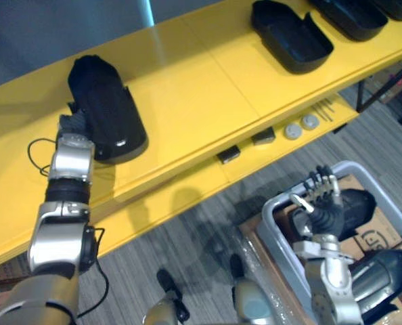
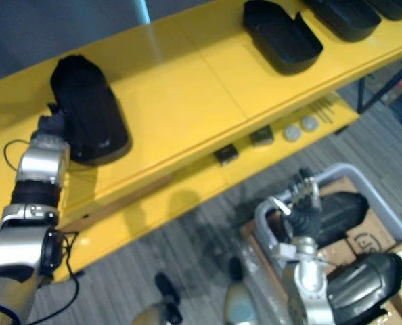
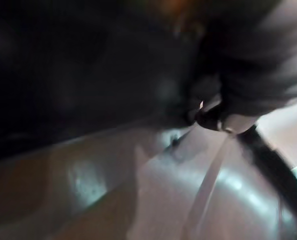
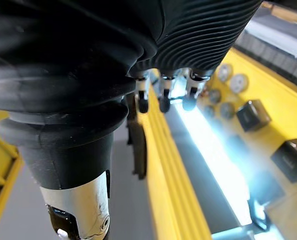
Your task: Walk over and take plastic housings, then place them on the shelf
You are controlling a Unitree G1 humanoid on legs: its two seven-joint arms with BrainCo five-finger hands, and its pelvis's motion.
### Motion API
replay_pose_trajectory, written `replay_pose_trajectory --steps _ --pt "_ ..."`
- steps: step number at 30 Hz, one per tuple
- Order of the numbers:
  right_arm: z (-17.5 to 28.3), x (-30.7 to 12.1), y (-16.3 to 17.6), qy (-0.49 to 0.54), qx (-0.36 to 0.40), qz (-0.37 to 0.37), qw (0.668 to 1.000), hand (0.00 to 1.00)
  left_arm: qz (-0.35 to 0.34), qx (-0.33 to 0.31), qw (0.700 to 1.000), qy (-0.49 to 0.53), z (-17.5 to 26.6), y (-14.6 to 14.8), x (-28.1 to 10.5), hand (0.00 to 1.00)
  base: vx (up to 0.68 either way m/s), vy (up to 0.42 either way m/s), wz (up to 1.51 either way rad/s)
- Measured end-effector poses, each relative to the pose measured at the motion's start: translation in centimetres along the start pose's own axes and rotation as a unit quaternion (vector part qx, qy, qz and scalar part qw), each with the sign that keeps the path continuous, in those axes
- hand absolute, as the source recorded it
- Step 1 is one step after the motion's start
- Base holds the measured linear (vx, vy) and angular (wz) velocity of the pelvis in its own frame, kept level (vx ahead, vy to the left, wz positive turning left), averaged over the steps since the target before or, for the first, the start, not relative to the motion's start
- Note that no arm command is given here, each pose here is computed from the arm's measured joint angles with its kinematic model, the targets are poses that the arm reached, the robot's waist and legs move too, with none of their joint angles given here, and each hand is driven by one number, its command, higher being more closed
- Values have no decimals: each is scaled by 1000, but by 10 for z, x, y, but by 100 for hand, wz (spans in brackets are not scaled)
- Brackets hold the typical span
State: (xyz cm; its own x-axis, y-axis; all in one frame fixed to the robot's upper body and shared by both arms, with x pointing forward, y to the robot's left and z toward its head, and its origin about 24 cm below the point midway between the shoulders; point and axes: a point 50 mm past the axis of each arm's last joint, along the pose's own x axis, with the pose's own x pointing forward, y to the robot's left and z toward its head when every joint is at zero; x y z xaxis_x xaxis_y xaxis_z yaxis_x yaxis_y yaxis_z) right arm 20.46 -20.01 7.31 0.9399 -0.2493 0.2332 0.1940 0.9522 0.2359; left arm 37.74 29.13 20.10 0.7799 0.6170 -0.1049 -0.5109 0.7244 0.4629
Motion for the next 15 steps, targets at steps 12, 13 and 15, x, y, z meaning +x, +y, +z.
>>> replay_pose_trajectory --steps 12,13,15 --pt "-6 -6 6 17 6 0 1000 0 25 -160 987 20 4 -3 -2 0 0 0 0" --pt "-7 -7 7 19 7 0 1000 0 27 -185 982 15 6 -4 -2 0 0 0 0" --pt "-7 -7 7 18 8 -3 1000 0 41 -213 976 1 10 -3 -3 0 0 0 0"
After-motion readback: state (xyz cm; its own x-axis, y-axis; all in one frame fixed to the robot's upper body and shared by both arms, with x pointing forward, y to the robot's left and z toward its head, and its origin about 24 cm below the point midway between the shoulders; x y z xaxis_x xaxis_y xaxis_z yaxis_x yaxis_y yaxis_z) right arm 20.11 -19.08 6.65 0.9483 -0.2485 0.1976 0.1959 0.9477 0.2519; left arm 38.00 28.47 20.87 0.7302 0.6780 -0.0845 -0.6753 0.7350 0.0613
